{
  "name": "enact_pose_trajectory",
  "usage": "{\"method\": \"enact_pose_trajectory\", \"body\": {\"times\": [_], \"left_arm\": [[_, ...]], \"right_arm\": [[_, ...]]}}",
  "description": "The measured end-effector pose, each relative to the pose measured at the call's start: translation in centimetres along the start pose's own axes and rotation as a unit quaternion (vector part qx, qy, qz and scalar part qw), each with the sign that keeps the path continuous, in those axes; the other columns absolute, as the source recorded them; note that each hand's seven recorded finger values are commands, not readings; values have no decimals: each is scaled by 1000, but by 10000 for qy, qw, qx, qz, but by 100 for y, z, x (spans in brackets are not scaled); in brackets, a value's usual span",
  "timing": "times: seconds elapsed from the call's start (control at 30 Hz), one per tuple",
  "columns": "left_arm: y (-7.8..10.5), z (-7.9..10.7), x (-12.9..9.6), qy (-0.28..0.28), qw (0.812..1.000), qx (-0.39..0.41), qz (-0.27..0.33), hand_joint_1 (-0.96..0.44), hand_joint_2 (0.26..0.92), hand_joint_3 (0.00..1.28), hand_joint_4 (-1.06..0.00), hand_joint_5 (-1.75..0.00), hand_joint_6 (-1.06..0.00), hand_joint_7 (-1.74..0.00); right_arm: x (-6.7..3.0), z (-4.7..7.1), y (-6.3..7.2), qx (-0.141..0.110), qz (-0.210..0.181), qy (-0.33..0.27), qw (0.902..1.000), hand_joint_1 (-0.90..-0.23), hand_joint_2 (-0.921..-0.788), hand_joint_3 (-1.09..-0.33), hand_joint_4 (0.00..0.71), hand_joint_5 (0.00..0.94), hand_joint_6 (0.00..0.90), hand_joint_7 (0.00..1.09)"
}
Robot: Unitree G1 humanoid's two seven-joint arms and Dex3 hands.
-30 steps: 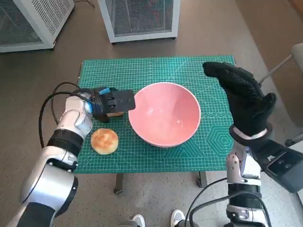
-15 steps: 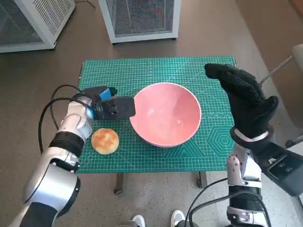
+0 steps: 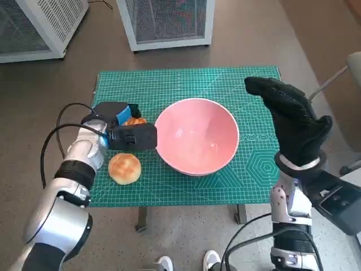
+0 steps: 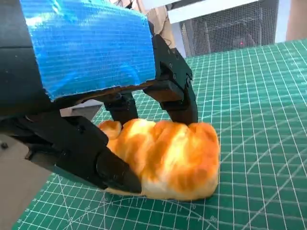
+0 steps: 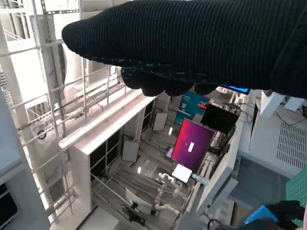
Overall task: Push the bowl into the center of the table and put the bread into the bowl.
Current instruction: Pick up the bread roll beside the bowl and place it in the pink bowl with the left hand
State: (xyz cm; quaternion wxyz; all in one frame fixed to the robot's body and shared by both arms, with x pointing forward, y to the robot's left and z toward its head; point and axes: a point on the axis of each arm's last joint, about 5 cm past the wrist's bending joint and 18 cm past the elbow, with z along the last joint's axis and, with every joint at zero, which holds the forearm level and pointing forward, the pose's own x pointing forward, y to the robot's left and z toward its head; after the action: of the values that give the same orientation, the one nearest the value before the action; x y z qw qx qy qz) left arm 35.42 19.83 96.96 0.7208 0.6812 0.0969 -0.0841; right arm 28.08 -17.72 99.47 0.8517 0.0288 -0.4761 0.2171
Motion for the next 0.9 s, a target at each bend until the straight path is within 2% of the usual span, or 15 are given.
{"method": "enact_pose_trajectory", "body": {"times": [0.2,0.37,0.67,0.9], "left_arm": [[86,-58,-9,25,9995,-240,181,1,920,69,-652,-1270,-670,-1053],[233,-70,-24,-117,9974,-489,524,1,920,70,-648,-1245,-668,-1084],[675,30,-171,-905,9785,-777,1682,2,920,57,-665,-1182,-673,-1125],[824,179,-351,-1474,9592,-877,2248,2,920,47,-713,-1120,-648,-1163]], "right_arm": [[-1,9,10,20,25,6,10000,-532,-921,-517,359,7,83,632],[-2,16,16,50,40,21,10000,-534,-921,-520,361,7,84,631],[0,14,19,102,47,39,9999,-534,-921,-521,363,7,78,626],[1,14,20,106,69,40,9999,-530,-921,-521,365,7,76,621]]}}
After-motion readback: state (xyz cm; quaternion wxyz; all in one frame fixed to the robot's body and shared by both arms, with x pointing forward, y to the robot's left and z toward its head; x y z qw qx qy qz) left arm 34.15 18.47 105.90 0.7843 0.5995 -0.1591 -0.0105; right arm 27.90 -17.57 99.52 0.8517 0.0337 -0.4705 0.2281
